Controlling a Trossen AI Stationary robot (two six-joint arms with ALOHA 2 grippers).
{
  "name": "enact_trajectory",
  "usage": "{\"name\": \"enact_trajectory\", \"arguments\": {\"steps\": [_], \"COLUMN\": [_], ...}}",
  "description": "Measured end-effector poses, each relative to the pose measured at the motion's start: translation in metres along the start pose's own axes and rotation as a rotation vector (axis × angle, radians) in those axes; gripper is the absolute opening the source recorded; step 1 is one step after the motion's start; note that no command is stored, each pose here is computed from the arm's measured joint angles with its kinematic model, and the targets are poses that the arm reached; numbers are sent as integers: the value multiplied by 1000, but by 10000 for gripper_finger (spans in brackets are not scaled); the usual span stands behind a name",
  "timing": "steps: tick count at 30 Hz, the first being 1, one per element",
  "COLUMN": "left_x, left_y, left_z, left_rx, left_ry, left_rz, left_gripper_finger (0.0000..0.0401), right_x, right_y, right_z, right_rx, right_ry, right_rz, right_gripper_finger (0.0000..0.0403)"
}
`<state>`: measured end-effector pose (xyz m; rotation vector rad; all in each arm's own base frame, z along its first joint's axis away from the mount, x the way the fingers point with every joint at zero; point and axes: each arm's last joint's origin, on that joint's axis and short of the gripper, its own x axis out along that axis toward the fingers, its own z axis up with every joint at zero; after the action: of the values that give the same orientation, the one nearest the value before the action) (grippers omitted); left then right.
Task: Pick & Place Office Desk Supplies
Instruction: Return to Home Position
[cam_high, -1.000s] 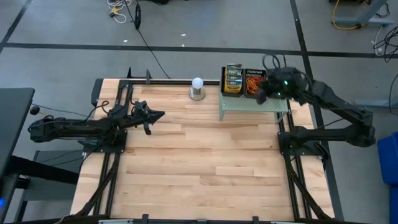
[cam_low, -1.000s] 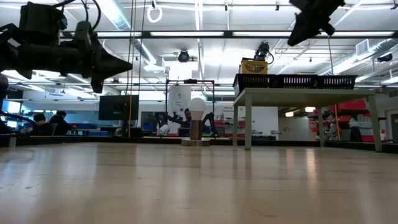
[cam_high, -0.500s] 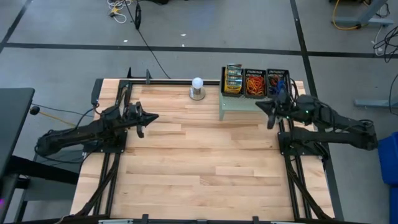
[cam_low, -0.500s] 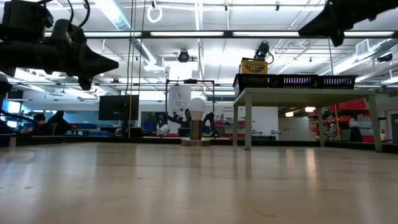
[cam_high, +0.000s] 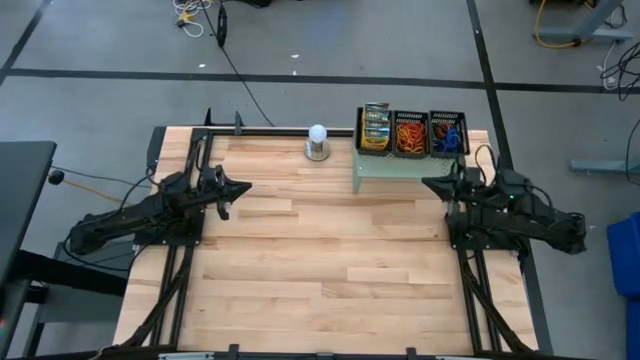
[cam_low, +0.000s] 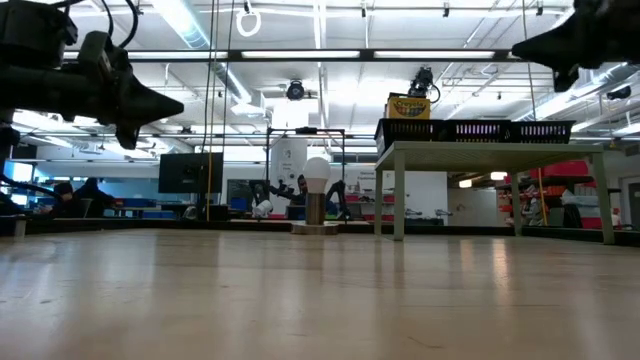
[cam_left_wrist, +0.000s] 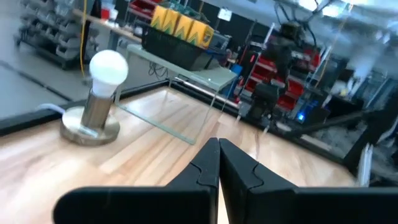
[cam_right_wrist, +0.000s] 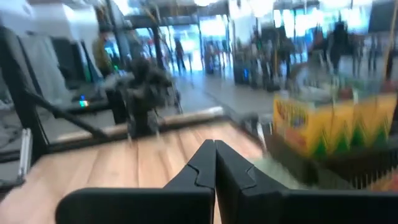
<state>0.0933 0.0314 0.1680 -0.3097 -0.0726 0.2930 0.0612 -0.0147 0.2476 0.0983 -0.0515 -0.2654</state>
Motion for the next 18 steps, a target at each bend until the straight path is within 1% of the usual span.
{"name": "enact_trajectory", "arguments": {"steps": [1,3,6,9,11,12,14,18], "left_x": [0,1,1,1,1,1,1,1], "left_y": [0,1,1,1,1,1,1,1], "left_z": [0,-1,-1,-2,-2,-2,-2,-2], "left_rx": [-25,-56,-46,-55,-59,-59,-59,-59], "left_ry": [3,14,11,17,15,16,15,15], "left_rz": [7,18,22,24,22,24,23,26], "left_gripper_finger": [8,8,8,9,9,9,9,9], "right_x": [0,2,9,16,21,21,20,17], "right_y": [0,1,0,-1,-3,-3,-3,-6], "right_z": [0,4,-12,-25,-38,-40,-38,-29], "right_rx": [-22,-31,-45,-52,-49,-44,-43,-88], "right_ry": [-2,-64,-62,-90,-57,-51,-55,-64], "right_rz": [12,20,19,17,13,12,-14,-118], "right_gripper_finger": [1,1,1,1,1,1,1,0]}}
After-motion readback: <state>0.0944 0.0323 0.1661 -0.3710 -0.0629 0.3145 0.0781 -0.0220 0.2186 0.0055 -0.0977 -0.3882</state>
